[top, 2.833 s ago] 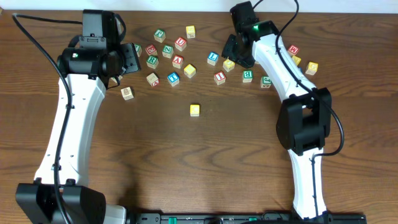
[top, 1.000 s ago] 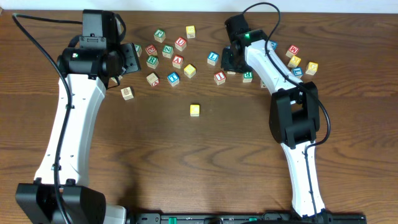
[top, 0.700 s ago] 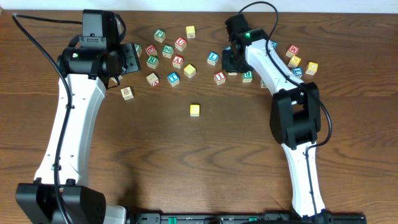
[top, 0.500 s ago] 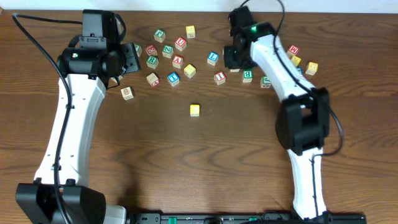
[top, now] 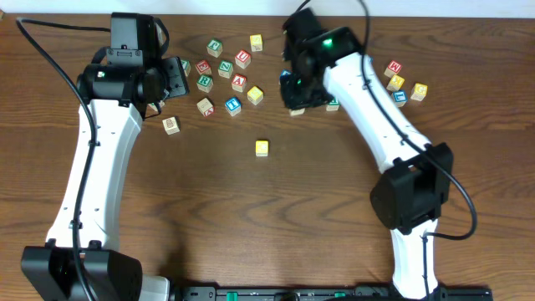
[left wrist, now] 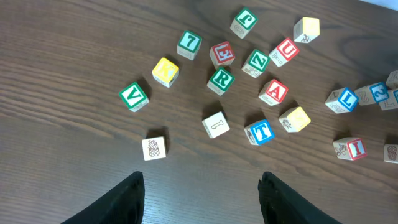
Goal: Spell out CORL
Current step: 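Carry the O block and lower it right of the C block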
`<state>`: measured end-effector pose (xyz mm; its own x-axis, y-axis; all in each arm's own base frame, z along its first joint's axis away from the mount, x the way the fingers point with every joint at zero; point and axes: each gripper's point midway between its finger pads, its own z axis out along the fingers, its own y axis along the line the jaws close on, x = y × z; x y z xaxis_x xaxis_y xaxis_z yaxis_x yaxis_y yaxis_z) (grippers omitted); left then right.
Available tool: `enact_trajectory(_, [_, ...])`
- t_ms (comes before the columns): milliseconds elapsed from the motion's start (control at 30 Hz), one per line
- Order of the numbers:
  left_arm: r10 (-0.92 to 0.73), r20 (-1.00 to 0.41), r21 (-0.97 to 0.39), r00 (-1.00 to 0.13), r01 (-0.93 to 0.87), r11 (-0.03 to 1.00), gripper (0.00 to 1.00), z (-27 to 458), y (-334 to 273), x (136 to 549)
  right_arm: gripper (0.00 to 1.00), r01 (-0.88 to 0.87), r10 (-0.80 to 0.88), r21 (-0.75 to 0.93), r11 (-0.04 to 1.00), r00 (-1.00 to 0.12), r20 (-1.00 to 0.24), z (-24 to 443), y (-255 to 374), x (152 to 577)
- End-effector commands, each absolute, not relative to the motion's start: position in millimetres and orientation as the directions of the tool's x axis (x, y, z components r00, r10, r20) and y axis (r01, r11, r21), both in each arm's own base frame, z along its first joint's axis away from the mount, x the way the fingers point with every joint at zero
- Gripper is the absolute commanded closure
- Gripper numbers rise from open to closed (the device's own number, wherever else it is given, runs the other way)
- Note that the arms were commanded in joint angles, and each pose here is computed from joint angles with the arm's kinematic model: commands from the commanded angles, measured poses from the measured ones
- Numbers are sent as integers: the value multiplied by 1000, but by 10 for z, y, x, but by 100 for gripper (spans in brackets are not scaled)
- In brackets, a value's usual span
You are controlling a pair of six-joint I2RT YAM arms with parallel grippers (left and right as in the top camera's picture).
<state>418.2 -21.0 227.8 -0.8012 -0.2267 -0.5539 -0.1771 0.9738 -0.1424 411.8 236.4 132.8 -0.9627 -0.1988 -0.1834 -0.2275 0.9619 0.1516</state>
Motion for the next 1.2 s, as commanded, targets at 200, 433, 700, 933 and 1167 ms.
enact_trajectory(200, [-219, -562, -128, -797, -178, 976, 42, 2266, -182, 4200, 82, -164, -160, 23, 986, -979, -123, 747, 2521, 3843])
enact_trajectory(433, [-219, -562, -128, -797, -178, 976, 42, 2266, -182, 4200, 84, -162, -157, 29, 986, -979, -129, 422, 2636, 3752])
enact_trajectory(700, [-219, -562, -128, -797, -178, 976, 42, 2266, -182, 4200, 84, -127, -121, 37, 991, -984, -132, 222, 2649, 3708])
enact_trajectory(933, [-219, -562, -128, -797, -178, 976, 42, 2266, -182, 4199, 84, -119, -113, 41, 992, -985, -131, 137, 2689, 3653])
enact_trajectory(1167, [-219, -562, -128, -797, -178, 976, 42, 2266, -182, 4199, 83, -97, -92, 38, 995, -988, -122, 117, 2690, 3616])
